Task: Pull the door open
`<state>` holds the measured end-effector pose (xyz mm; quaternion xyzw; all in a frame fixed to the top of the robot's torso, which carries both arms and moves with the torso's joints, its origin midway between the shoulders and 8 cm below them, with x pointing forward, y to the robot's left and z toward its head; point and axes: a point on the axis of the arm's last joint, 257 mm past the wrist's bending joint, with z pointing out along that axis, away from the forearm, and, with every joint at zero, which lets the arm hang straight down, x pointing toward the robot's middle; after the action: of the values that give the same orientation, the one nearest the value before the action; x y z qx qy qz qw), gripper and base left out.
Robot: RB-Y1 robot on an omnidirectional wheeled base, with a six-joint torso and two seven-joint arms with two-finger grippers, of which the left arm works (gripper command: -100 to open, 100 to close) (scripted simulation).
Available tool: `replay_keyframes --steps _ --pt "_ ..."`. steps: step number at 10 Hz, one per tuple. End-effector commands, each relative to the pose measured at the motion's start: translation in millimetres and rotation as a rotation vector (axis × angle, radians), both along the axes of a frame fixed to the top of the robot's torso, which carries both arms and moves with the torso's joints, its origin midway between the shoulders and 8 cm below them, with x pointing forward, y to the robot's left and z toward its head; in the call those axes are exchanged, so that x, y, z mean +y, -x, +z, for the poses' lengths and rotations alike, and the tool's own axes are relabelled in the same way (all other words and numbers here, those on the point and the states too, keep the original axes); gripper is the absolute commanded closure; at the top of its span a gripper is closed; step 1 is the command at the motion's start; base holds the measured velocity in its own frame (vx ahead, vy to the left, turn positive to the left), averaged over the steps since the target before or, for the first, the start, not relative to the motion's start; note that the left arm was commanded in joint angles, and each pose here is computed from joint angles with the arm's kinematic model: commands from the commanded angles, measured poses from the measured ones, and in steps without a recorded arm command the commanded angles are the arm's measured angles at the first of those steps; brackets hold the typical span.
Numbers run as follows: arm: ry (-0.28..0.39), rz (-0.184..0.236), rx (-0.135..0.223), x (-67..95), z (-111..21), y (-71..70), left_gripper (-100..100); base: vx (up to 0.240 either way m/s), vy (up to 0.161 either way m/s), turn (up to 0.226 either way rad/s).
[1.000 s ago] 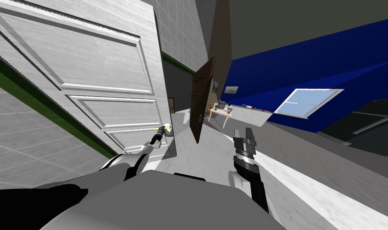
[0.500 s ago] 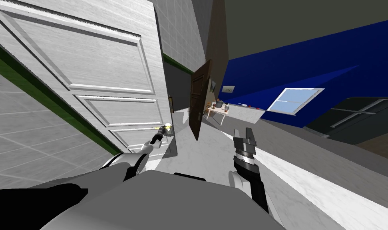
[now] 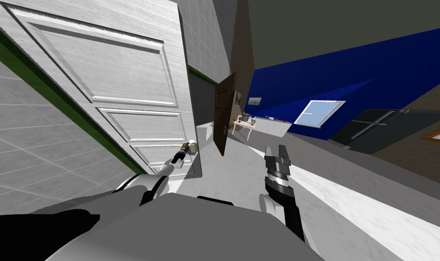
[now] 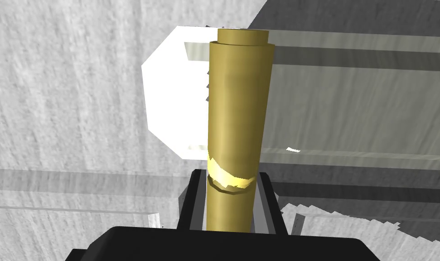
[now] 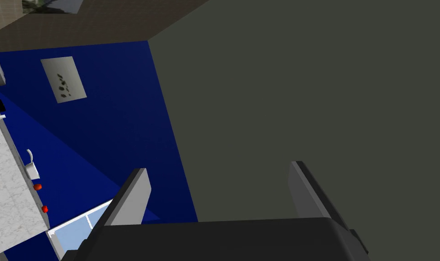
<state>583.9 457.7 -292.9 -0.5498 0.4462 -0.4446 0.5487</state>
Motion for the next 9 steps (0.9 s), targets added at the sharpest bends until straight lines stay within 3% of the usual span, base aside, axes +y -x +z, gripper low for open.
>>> replay_keyframes --steps 1,2,9 --pt "0.0 -0.013 -0.003 -4.3 0.3 -1.2 100 -0.196 0.059 -0.067" --pt "0.0 -0.009 -0.002 -3.3 0.3 -1.0 100 -0.09 0.021 -0.033" --pt "0.0 -0.089 -0.002 -27.1 0.0 -5.1 100 -0.191 0.058 -0.086"
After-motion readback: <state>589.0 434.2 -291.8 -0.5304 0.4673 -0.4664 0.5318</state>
